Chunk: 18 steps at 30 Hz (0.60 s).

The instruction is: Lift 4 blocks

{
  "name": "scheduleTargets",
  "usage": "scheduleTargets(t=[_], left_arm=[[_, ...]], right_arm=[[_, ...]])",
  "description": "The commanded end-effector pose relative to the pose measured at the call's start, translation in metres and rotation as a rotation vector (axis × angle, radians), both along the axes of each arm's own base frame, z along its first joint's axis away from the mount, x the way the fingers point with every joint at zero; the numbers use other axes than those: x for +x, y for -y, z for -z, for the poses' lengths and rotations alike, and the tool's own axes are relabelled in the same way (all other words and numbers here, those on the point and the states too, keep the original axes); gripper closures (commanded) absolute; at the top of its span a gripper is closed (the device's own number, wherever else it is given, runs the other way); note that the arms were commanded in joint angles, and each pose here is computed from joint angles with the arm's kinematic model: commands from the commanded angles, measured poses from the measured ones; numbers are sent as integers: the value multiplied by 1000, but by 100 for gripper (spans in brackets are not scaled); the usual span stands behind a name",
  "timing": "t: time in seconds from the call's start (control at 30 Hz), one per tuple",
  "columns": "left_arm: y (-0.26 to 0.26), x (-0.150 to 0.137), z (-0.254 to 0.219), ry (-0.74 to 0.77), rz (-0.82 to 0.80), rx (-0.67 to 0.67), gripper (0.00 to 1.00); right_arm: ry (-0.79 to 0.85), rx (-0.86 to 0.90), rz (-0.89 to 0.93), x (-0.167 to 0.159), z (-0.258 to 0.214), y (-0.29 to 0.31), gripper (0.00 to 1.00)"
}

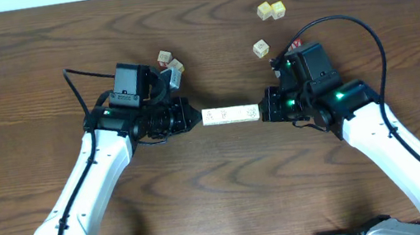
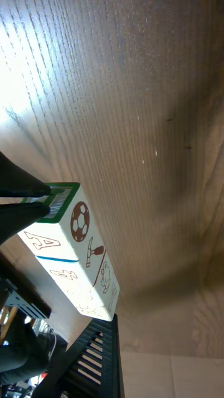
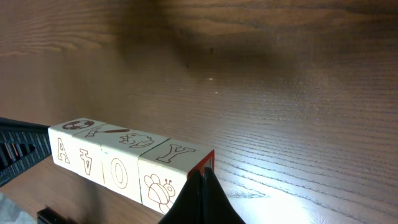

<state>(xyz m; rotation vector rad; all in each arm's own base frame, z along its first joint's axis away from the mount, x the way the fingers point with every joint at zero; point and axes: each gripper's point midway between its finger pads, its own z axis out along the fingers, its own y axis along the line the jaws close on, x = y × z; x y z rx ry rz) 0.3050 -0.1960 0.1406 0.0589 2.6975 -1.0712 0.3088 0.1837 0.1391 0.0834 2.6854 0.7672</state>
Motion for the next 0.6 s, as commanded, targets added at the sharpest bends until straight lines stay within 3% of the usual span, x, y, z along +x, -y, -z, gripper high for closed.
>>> scheduleTargets(t=[0.0,0.57], left_arm=[[21,-4,-26,27,63,-85,93],[21,-4,-26,27,63,-85,93]], right_arm=[[-12,98,-79,-13,-13,-26,99],[-4,102,-76,-11,-17,-27,99]])
